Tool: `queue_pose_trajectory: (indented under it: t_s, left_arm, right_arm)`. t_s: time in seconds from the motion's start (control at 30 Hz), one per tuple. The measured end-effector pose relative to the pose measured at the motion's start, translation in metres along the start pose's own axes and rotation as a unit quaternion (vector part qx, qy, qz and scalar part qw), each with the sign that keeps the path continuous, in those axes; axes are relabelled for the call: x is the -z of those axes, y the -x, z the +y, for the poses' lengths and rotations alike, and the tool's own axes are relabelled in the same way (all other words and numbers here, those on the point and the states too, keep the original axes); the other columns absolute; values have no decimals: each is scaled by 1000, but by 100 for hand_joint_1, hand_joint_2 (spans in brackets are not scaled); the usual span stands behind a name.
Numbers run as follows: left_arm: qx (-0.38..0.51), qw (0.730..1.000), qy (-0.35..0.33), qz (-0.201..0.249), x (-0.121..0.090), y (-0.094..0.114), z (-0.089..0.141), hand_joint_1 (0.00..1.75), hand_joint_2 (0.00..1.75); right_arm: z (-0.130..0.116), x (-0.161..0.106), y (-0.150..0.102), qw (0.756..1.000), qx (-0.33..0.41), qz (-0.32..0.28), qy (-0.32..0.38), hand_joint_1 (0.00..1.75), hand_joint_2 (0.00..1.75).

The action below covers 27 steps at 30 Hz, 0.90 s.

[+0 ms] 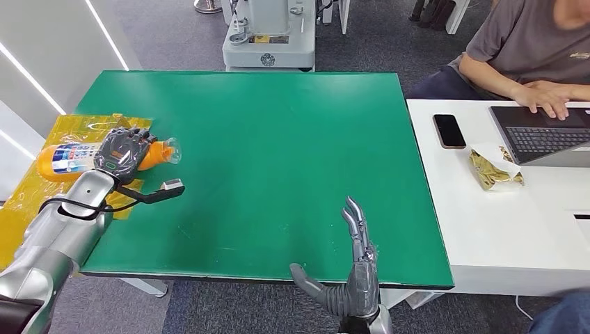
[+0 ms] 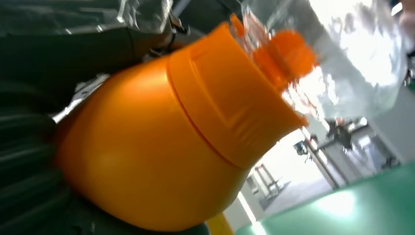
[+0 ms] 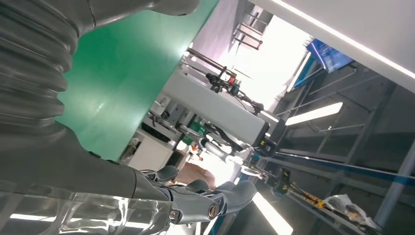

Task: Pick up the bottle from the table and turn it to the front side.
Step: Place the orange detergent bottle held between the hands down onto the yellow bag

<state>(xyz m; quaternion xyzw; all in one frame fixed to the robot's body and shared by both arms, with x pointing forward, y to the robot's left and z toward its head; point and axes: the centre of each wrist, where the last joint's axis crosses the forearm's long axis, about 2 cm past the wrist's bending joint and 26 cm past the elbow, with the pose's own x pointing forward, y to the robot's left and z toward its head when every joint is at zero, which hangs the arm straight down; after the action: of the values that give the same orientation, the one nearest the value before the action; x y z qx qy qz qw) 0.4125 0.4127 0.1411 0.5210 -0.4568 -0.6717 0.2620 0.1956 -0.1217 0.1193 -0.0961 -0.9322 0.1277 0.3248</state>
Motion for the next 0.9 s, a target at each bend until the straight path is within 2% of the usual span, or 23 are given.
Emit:
queue_pose_trajectory:
  t_s: [0.33, 0.57, 0.9]
  left_arm:
    - [-24, 1000, 13, -14, -8, -17, -16, 175, 175]
    - [-56, 998, 25, -32, -22, -34, -33, 175, 175]
    - [-56, 998, 33, -27, -42, -44, -52, 175, 175]
  right_arm:
    - [0, -5, -1, 1000, 3, 9, 0, 0, 175]
    - [0, -6, -1, 1000, 3, 10, -1, 0, 175]
    - [1, -10, 1, 1000, 12, 20, -12, 0, 175]
